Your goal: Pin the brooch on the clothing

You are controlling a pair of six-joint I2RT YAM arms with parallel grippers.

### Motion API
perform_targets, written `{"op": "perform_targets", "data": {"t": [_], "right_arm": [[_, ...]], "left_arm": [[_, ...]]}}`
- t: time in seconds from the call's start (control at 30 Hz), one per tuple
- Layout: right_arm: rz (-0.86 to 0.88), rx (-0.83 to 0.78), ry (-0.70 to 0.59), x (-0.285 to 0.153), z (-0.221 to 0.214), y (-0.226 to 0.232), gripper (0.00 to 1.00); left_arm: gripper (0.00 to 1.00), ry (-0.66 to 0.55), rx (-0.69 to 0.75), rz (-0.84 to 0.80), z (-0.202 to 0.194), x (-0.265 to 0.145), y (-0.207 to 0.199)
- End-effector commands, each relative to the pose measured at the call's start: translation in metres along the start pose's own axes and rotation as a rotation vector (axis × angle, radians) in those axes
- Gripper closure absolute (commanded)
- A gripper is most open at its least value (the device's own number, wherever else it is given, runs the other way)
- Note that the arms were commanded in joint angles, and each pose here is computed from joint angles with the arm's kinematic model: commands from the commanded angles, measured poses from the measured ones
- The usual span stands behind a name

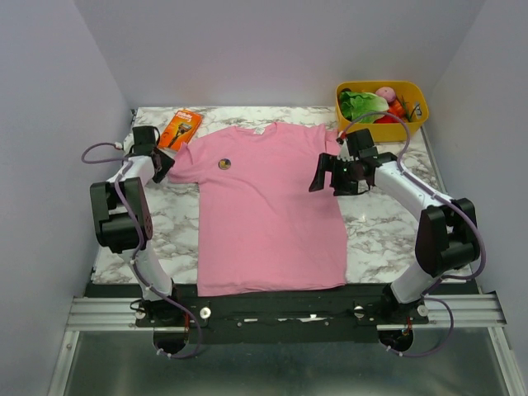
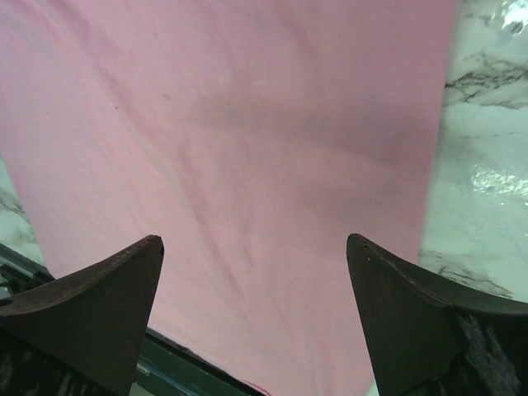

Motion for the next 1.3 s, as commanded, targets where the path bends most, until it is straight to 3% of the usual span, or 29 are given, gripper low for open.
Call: {"op": "perform_targets", "data": {"t": [0.0, 0.03, 0.13, 0.3, 0.4, 0.43, 0.5, 0.53, 0.63, 0.8, 1.0, 1.27], "right_arm": [[-0.052, -0.024, -0.098, -0.013, 0.027, 0.005, 0.00], [-0.059, -0.020, -0.105, -0.012, 0.031, 0.004, 0.00], [-0.073, -0.003, -0.137, -0.012, 0.046, 0.004, 0.00], [-0.079, 0.036, -0.168, -0.007, 0.069, 0.003, 0.00], [-0.090, 0.061, -0.187, -0.004, 0.084, 0.000, 0.00], [-0.087, 0.067, -0.202, -0.005, 0.092, 0.002, 0.00], [-0.092, 0.086, -0.203, 0.000, 0.097, 0.000, 0.00], [-0.089, 0.091, -0.206, 0.001, 0.101, 0.000, 0.00], [-0.089, 0.113, -0.210, 0.006, 0.110, -0.001, 0.00], [-0.070, 0.135, -0.205, 0.010, 0.119, -0.001, 0.00], [-0.099, 0.155, -0.197, 0.015, 0.119, -0.017, 0.00], [-0.140, 0.199, -0.197, 0.018, 0.124, -0.043, 0.00]], "left_arm": [[0.35, -0.089, 0.018, -0.104, 0.027, -0.044, -0.019], [0.26, -0.095, 0.027, -0.121, 0.027, -0.050, -0.022], [0.21, -0.107, 0.084, -0.192, 0.022, -0.076, -0.038], [0.29, -0.053, 0.218, -0.273, -0.030, -0.115, -0.059], [0.44, -0.009, 0.271, -0.297, -0.068, -0.128, -0.056], [0.57, 0.028, 0.291, -0.333, -0.087, -0.135, -0.061], [0.73, 0.067, 0.311, -0.367, -0.115, -0.145, -0.056], [0.87, 0.086, 0.317, -0.380, -0.127, -0.149, -0.056], [1.00, 0.138, 0.402, -0.392, -0.170, -0.163, -0.055], [1.00, 0.244, 0.428, -0.322, -0.224, -0.165, -0.018], [1.00, 0.346, 0.401, -0.233, -0.260, -0.154, 0.027], [1.00, 0.354, 0.390, -0.157, -0.264, -0.155, 0.050]]}}
Point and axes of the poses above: each gripper's point midway between its finger pads, its own x axis out along the fingers, its own y axis along the line the jaws close on, z = x × y, the point moved 1 cm from there along -x, back along the fingers, and after that the axes turned 10 degrees about x, right-handed, at the moved point
